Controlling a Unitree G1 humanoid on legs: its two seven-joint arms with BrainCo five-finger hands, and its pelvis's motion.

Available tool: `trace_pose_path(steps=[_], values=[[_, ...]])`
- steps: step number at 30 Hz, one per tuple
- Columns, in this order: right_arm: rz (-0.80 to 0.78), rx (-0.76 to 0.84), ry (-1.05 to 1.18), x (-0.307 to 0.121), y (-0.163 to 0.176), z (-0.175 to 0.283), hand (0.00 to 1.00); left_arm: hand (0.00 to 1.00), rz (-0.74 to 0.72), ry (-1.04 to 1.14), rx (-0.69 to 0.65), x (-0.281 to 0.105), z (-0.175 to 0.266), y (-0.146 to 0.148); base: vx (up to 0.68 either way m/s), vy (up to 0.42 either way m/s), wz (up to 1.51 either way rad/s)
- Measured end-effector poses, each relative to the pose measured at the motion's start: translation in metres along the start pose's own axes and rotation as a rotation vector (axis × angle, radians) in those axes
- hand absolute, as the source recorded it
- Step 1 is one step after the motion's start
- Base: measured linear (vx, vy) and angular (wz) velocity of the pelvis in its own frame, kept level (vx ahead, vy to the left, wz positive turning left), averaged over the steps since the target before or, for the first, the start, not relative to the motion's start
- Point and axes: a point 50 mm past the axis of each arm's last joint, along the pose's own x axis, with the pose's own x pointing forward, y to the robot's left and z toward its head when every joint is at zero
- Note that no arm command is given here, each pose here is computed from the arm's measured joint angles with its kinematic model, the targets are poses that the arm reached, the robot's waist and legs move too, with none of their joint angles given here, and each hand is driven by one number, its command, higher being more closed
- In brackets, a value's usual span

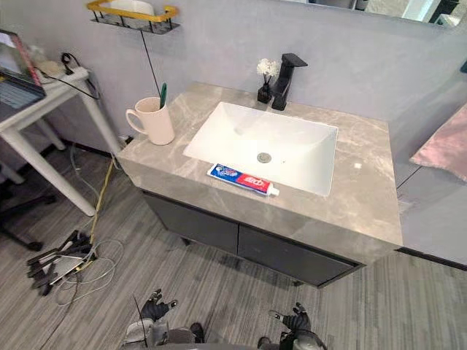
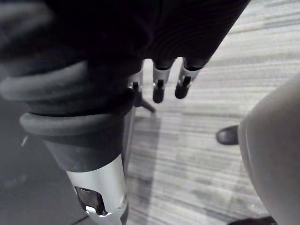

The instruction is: Organize washtable

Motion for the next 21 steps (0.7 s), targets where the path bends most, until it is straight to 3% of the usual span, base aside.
trace_pose_path(steps=[5, 10, 16, 21], values=[[0.011, -0.007, -0.040, 0.003, 0.004, 0.013, 0.00, 0.00, -0.028, 0.042, 0.036, 0.001, -0.005, -0.007, 0.18, 0.155, -0.50], [0.042, -0.011, -0.018, 0.002, 0.016, 0.009, 0.00, 0.00, -0.032, 0.028, 0.040, 0.002, -0.001, -0.008, 0.12, -0.064, -0.15], [-0.011, -0.039, -0.008, 0.005, -0.006, 0.007, 0.00, 0.00, -0.080, 0.038, 0.072, 0.002, -0.001, -0.025, 0.08, -0.073, -0.15], [0.005, -0.034, -0.008, 0.003, 0.000, 0.006, 0.00, 0.00, -0.078, -0.012, 0.072, 0.003, 0.009, -0.026, 0.00, -0.021, 0.17]])
